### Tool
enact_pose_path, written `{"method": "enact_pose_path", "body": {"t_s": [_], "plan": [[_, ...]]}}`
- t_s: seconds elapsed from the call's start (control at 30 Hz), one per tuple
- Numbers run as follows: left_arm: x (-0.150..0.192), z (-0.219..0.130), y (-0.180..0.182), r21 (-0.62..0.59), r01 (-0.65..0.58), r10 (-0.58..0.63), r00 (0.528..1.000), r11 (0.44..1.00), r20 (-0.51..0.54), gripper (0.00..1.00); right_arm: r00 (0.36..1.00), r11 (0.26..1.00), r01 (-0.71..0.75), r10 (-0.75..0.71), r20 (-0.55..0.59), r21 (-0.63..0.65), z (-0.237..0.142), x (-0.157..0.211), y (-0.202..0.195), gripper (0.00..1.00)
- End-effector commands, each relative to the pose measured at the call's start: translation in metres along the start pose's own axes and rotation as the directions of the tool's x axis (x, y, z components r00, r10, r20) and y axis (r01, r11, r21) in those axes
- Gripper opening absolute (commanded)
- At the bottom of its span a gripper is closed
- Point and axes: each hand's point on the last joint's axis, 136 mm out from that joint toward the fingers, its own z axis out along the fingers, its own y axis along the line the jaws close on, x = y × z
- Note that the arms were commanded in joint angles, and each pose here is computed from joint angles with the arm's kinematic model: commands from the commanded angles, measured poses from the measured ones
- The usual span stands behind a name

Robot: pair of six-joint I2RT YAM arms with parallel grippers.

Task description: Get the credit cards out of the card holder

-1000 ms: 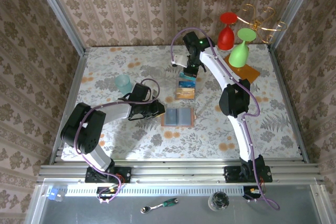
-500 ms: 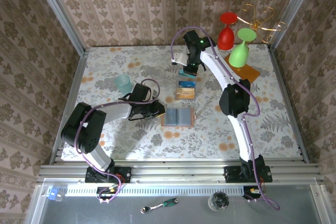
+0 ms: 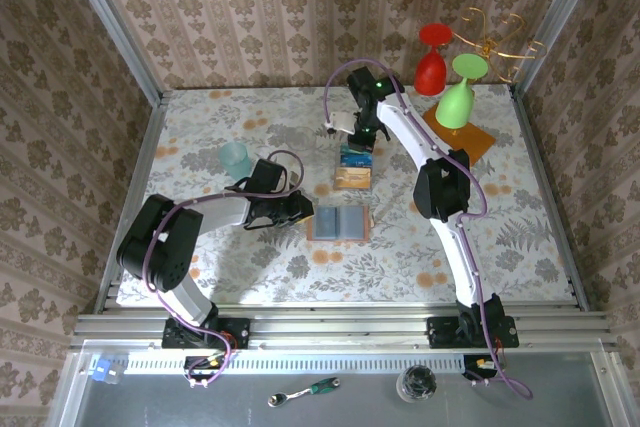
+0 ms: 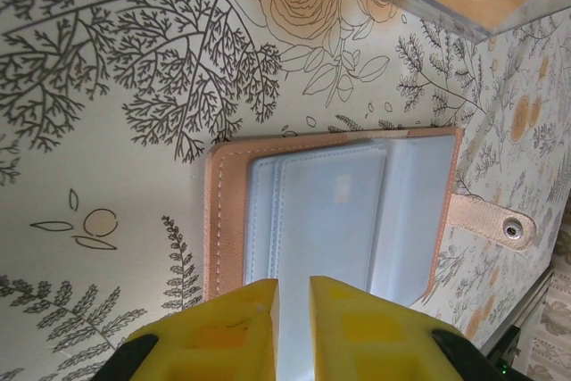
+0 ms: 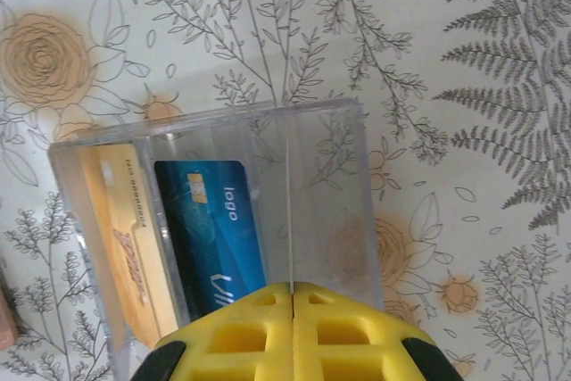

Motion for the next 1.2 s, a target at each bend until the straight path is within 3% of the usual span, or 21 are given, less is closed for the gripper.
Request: {"method": "enact_pose_path", "body": {"t_s": [0.0, 0.5, 0.57, 0.8, 1.17], "plan": [[-0.002, 0.001, 0.0, 0.004, 0.01, -0.01, 1.0, 1.0, -0.009, 0.18, 1.0, 0.996, 0.021, -0.021, -0.002, -0.083, 0.0, 0.004, 0.016, 0.0], [-0.003, -0.001, -0.002, 0.003, 0.009, -0.009, 1.0, 1.0, -0.006, 0.18, 1.0, 0.982, 0.029, -0.027, 0.013, -0.186, 0.0, 0.006, 0.038, 0.0], [-0.003, -0.001, -0.002, 0.002, 0.01, -0.01, 1.0, 1.0, -0.006, 0.18, 1.0, 0.983, 0.024, -0.023, 0.007, -0.182, 0.001, 0.006, 0.037, 0.06], [-0.002, 0.0, -0.002, 0.006, 0.009, -0.009, 1.0, 1.0, -0.01, 0.18, 1.0, 0.998, -0.004, 0.003, -0.015, -0.07, -0.002, 0.006, 0.014, 0.19], [-0.002, -0.001, -0.003, 0.01, 0.011, -0.011, 1.0, 1.0, -0.006, 0.18, 0.999, 0.995, -0.034, 0.035, -0.002, 0.094, -0.019, 0.002, -0.019, 0.21]]}}
